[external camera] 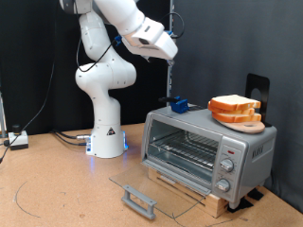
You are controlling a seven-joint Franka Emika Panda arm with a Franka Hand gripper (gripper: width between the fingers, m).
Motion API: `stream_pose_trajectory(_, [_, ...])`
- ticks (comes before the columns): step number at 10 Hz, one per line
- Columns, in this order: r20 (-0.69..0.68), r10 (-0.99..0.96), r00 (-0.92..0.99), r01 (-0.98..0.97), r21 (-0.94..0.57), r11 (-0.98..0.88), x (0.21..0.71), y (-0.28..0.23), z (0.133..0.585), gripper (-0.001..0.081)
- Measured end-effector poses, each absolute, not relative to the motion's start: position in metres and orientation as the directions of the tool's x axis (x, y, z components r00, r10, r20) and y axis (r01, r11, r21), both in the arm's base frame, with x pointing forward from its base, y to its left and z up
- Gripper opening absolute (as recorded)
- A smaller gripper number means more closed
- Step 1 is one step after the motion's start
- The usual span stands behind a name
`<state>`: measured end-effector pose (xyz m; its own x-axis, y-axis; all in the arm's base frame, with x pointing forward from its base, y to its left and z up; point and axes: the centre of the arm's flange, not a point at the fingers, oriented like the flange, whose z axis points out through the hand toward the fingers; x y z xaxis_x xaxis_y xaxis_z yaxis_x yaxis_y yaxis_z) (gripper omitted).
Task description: Make a piece of toast with the oven
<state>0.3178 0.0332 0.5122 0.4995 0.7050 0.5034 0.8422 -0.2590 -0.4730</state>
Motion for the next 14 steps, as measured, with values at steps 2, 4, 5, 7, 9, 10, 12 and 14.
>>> stream_pose_trajectory(2, [0.447,0.726,0.523,0.832,-0.454,-0.319,0.309,0.062,0.5,0.0808])
stream_pose_trajectory(4, [0.413,0.739,0.532,0.83,-0.427,-0.359,0.299,0.088,0.481,0.0808])
stream_pose_trajectory(5, [0.397,0.747,0.533,0.828,-0.426,-0.364,0.295,0.095,0.472,0.0808])
stream_pose_trajectory(7, [0.374,0.754,0.54,0.821,-0.431,-0.374,0.289,0.102,0.451,0.0808])
stream_pose_trajectory(9, [0.361,0.746,0.56,0.811,-0.422,-0.404,0.287,0.102,0.43,0.0808])
stream_pose_trajectory(10, [0.353,0.744,0.567,0.806,-0.422,-0.414,0.287,0.101,0.42,0.0808])
stream_pose_trajectory(12, [0.37,0.742,0.56,0.813,-0.418,-0.405,0.288,0.102,0.407,0.0808])
stream_pose_trajectory(14, [0.398,0.743,0.539,0.828,-0.41,-0.381,0.292,0.107,0.4,0.0808])
